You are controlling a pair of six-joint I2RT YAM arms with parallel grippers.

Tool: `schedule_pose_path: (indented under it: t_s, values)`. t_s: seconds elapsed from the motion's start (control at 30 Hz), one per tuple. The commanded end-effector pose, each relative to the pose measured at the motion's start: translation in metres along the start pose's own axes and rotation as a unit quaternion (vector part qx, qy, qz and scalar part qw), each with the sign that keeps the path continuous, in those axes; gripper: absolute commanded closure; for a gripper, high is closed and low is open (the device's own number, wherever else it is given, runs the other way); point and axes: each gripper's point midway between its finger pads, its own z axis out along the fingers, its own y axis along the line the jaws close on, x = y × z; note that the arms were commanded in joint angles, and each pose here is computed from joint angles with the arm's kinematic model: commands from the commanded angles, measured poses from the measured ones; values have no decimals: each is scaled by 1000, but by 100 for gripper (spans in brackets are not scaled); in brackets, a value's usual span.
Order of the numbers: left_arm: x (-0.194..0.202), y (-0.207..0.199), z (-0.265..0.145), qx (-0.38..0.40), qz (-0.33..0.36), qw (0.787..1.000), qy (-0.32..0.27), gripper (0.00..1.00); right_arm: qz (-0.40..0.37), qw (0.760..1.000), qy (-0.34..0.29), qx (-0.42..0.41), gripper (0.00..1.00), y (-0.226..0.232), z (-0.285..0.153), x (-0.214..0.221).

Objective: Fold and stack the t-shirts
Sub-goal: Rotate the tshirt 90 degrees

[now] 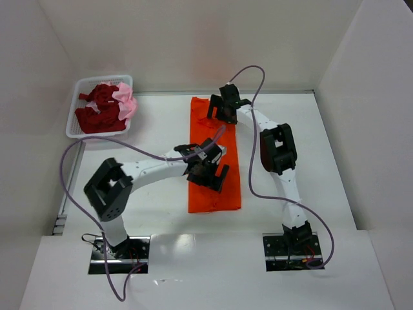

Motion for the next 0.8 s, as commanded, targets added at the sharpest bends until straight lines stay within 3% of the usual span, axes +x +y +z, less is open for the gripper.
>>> schedule_pose_path:
  t_s: [0.0, 0.13, 0.23, 0.33, 0.4, 0.47, 0.53, 0.6, 0.77]
  values:
    - [-55, -2, -81, 0, -24, 991, -129, 0, 5, 997, -71, -31, 0, 18, -73, -62]
    - [-81, 13, -137, -17, -44, 974, -220, 0, -8, 994, -94, -54, 0, 26, -107, -73]
    - [-86, 38, -167, -58, -77, 957, -274, 0, -8, 994, -94, -61, 0, 27, -105, -71]
    - [-82, 60, -185, -87, -100, 943, -304, 0, -1, 996, -81, -49, 15, 24, -88, -67]
    - [-80, 67, -202, -100, -113, 932, -329, 0, -2, 996, -71, -61, 31, 28, -81, -63]
    - [-76, 74, -208, -104, -131, 924, -343, 0, -5, 994, -66, -90, 37, 38, -72, -60]
    - [-75, 74, -224, -93, -139, 914, -369, 0, -13, 993, -59, -99, 37, 39, -62, -53]
    - [-73, 77, -237, -86, -154, 904, -389, 0, -22, 994, -56, -97, 25, 37, -50, -50]
    - [-65, 80, -245, -70, -174, 892, -412, 0, -31, 993, -34, -104, 30, 35, -29, -35]
